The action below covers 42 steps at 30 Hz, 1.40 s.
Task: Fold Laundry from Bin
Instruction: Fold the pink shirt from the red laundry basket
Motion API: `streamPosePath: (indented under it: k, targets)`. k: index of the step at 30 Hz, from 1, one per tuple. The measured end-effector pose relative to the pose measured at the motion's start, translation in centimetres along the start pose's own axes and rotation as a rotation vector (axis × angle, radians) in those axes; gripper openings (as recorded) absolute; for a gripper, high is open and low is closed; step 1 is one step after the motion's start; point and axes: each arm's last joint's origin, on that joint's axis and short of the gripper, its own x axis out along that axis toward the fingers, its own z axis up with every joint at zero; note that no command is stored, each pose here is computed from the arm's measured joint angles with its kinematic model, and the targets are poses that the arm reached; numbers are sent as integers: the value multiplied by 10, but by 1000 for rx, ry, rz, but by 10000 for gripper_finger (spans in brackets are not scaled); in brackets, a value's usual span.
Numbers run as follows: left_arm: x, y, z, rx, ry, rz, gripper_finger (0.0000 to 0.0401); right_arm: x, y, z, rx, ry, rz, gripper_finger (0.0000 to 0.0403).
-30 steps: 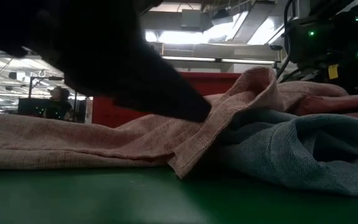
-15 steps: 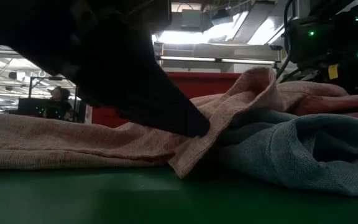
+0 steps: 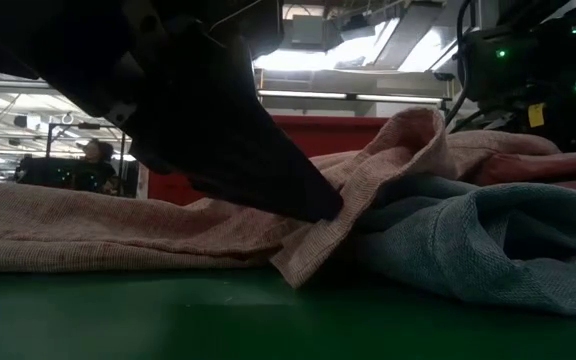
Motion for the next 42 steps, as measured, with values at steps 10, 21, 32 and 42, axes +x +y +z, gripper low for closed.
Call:
streamPosePath:
  k: [10,21,32,42]
  targets:
    - [0,0,0,1,0,1,101,0,0,0,-2,-1,0,143]
    - [2,3,7,-46,-48,-6,101,0,0,0,-6,-1,0,143]
    - [2,3,7,-47,-49,-6,101,0,0,0,-7,-1,1,143]
    - [2,3,7,-100,-46,-12,101,0,0,0,-7,-1,6,143]
